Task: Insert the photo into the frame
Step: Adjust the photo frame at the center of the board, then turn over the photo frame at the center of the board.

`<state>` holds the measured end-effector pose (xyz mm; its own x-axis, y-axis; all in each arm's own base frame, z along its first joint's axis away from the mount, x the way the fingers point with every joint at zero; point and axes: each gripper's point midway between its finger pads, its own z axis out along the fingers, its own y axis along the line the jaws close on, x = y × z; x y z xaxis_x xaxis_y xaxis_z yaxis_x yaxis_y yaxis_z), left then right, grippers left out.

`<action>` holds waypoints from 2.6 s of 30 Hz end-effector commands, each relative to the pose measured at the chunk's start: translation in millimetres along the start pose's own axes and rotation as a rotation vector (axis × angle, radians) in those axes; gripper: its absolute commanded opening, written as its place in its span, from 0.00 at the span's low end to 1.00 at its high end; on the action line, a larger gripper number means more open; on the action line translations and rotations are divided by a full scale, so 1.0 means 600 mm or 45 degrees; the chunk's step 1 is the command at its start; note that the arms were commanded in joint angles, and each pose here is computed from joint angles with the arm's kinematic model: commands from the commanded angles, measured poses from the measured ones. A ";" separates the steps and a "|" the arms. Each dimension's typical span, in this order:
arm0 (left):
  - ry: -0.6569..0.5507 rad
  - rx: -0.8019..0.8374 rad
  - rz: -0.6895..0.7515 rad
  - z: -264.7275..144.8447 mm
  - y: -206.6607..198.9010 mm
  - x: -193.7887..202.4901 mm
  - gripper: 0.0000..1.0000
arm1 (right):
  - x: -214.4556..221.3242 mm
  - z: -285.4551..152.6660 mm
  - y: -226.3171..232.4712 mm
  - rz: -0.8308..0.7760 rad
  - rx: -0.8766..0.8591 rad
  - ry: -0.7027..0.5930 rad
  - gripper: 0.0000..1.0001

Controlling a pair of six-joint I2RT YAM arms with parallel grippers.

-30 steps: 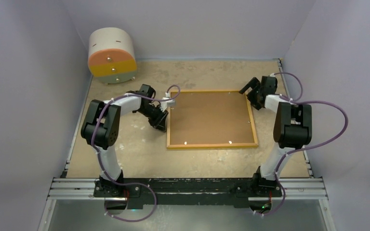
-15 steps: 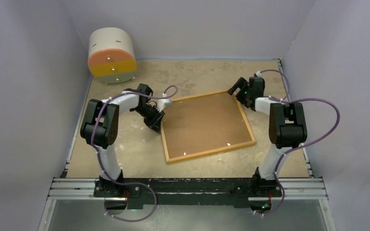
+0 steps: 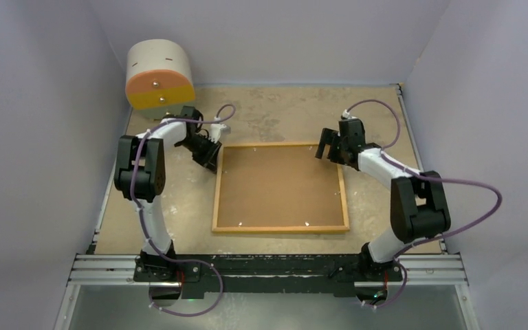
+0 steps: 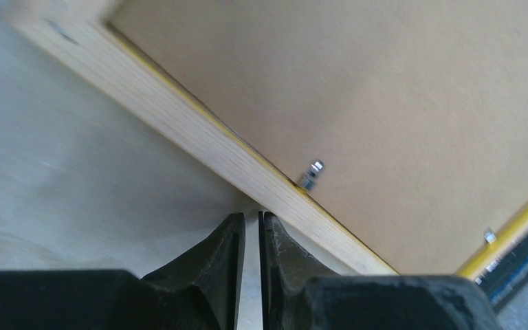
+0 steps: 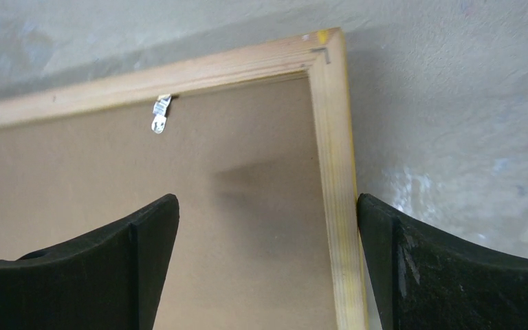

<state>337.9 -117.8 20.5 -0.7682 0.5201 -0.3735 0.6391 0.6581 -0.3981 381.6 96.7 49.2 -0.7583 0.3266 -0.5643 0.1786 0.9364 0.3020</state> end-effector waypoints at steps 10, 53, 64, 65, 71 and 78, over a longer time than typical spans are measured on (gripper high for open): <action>-0.274 0.040 0.122 0.072 0.034 -0.267 0.16 | 0.113 -0.152 0.192 -0.633 -0.463 0.182 0.99; -0.723 -0.510 0.055 -0.417 -0.007 -0.151 0.90 | 0.339 -0.176 0.434 -1.236 -0.471 0.232 0.74; -0.543 -0.406 0.000 -0.323 -0.025 -0.047 0.93 | 0.399 -0.149 0.433 -1.280 -0.463 0.289 0.43; -0.525 -0.407 -0.004 -0.316 -0.023 -0.038 0.94 | 0.403 -0.147 0.433 -1.283 -0.461 0.296 0.43; -0.469 -0.375 -0.006 -0.286 -0.027 -0.006 0.95 | 0.417 -0.151 0.438 -1.273 -0.492 0.310 0.44; -0.436 -0.337 -0.023 -0.264 -0.025 0.008 0.96 | 0.430 -0.140 0.435 -1.289 -0.476 0.333 0.45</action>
<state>317.7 -37.5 153.9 -0.7226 0.3061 -0.6197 0.5304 0.8205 -0.2131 177.1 402.4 41.6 -0.5625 -0.6638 -0.4929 -0.7696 0.6383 0.0186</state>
